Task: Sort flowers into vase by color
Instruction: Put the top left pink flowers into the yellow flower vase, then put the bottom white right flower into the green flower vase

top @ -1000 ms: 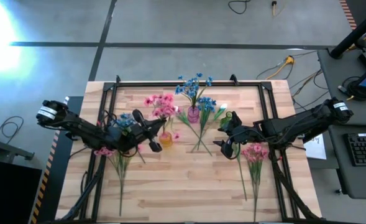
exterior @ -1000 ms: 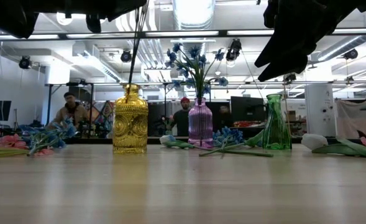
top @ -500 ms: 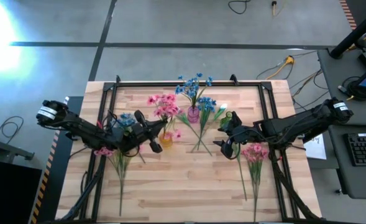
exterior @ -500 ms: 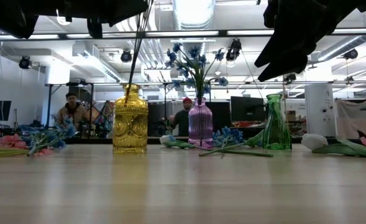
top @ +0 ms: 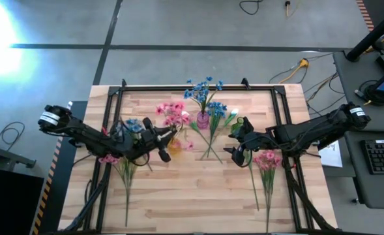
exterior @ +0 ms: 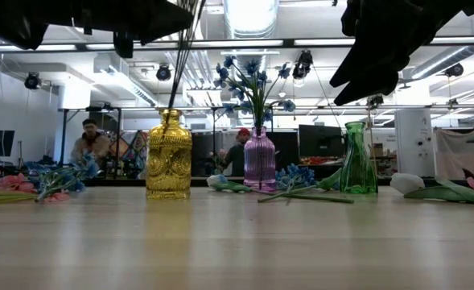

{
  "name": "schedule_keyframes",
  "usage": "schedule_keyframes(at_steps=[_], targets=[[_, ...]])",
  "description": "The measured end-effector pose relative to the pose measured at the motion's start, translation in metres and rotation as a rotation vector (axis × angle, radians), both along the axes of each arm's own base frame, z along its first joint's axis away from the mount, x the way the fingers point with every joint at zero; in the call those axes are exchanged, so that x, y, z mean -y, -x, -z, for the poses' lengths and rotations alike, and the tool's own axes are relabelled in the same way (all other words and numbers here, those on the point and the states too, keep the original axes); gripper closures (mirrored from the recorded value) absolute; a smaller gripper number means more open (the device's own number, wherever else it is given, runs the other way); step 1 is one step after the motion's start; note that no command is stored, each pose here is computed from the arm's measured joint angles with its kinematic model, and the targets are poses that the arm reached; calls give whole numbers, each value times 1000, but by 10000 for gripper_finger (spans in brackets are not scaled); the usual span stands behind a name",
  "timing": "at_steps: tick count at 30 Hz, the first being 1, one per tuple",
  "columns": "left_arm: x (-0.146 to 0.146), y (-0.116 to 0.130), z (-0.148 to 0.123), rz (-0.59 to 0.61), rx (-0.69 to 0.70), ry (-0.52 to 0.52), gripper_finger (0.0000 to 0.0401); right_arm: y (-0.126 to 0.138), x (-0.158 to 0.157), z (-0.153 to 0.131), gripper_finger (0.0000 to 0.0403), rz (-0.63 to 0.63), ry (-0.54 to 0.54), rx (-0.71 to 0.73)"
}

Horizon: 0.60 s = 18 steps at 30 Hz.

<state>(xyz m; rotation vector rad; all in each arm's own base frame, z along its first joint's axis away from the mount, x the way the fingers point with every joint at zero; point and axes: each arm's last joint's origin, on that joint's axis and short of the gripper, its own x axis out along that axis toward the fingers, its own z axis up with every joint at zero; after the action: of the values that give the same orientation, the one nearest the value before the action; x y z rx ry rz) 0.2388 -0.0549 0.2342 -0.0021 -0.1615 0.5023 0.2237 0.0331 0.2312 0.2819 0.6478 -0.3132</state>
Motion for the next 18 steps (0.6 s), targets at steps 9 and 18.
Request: schedule_keyframes(at_steps=[9, 18], targets=[[4, 1, 5, -19, -44, 13, 250, 0, 0, 0, 87, 1, -1, -2], [24, 14, 9, -126, -140, 2, 192, 1, 0, 1, 87, 9, -15, -7]])
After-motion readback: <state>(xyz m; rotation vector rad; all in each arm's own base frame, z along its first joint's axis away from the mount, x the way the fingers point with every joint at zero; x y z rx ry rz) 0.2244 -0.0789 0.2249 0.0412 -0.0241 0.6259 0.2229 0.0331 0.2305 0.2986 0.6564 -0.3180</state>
